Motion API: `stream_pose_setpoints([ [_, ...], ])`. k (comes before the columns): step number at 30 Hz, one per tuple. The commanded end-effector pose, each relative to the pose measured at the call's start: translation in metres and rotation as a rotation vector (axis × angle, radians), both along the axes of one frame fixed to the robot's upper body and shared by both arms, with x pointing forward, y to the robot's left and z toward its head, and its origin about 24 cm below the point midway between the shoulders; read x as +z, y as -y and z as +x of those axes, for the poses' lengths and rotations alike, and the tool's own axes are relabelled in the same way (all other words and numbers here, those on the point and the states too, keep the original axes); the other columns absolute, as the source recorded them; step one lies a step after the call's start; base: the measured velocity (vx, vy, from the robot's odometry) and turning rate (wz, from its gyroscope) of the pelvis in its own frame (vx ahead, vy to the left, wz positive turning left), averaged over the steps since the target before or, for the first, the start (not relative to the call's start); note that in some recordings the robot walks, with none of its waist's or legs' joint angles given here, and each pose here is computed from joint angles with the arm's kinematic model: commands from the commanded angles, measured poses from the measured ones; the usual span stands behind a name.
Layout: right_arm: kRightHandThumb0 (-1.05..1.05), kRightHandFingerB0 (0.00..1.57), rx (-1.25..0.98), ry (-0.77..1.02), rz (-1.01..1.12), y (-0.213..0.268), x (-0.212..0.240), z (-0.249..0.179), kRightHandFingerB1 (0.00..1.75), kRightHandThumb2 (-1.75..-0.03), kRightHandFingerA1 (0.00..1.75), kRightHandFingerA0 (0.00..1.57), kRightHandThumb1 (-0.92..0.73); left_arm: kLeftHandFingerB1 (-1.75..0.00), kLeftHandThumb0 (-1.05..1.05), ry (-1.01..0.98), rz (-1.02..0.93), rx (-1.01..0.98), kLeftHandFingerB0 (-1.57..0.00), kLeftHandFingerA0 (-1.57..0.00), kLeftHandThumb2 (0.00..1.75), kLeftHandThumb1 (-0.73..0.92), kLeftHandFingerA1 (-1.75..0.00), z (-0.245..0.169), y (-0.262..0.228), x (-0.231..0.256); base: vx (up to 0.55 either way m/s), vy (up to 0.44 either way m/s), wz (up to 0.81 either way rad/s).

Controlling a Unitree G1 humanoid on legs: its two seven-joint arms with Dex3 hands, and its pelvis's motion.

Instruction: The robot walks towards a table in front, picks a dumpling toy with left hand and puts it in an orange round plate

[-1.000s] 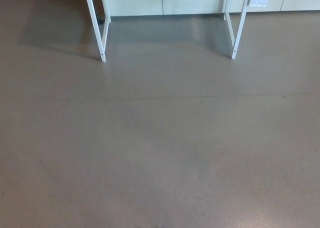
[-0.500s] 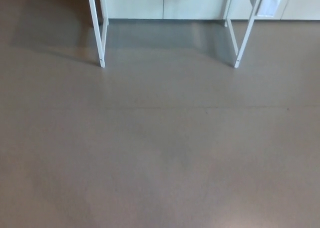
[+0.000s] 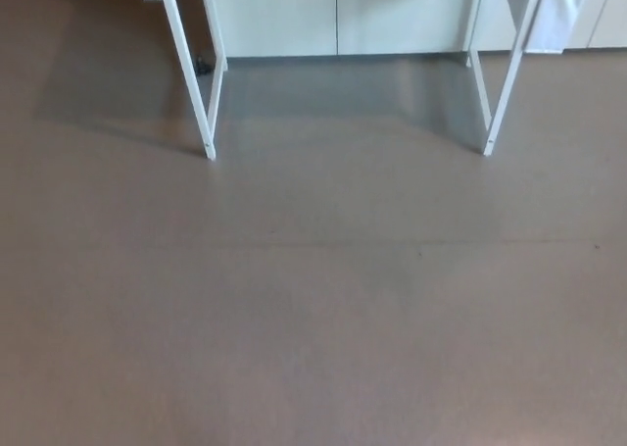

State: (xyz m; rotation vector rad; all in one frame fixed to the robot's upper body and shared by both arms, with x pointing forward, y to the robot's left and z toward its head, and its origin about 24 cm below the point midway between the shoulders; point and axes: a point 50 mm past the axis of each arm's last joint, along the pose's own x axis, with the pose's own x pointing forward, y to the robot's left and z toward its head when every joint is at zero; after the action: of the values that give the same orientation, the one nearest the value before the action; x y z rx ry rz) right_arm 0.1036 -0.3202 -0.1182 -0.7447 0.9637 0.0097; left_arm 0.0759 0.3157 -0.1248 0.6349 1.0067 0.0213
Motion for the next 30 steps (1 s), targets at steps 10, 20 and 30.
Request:
stream_pose_setpoints([
  [10,-0.08,0.29,-0.454,0.122,0.403,0.0066,0.0021,0.0073,0.31,-0.56,0.45,0.67,-0.53,-0.33,0.02,0.042,-0.162,0.268,-0.41,-0.57,0.58,0.58,-0.44,-0.0028,-0.0122,0.0023,0.36,0.125,-0.16],
  [20,-0.05,0.28,-0.508,0.134,0.439,0.0077,0.0025,0.009,0.31,-0.56,0.46,0.7,-0.55,-0.34,-0.04,0.09,-0.246,0.367,-0.44,-0.57,0.56,0.57,-0.44,0.0006,-0.0123,0.0029,0.3,-0.018,0.07],
  [30,-0.03,0.3,-0.474,0.123,0.396,0.0053,0.0008,0.0056,0.31,-0.56,0.48,0.64,-0.56,-0.36,-0.11,0.089,-0.237,0.35,-0.47,-0.54,0.58,0.58,-0.45,-0.0007,-0.0127,0.0033,0.34,-0.087,0.11],
])
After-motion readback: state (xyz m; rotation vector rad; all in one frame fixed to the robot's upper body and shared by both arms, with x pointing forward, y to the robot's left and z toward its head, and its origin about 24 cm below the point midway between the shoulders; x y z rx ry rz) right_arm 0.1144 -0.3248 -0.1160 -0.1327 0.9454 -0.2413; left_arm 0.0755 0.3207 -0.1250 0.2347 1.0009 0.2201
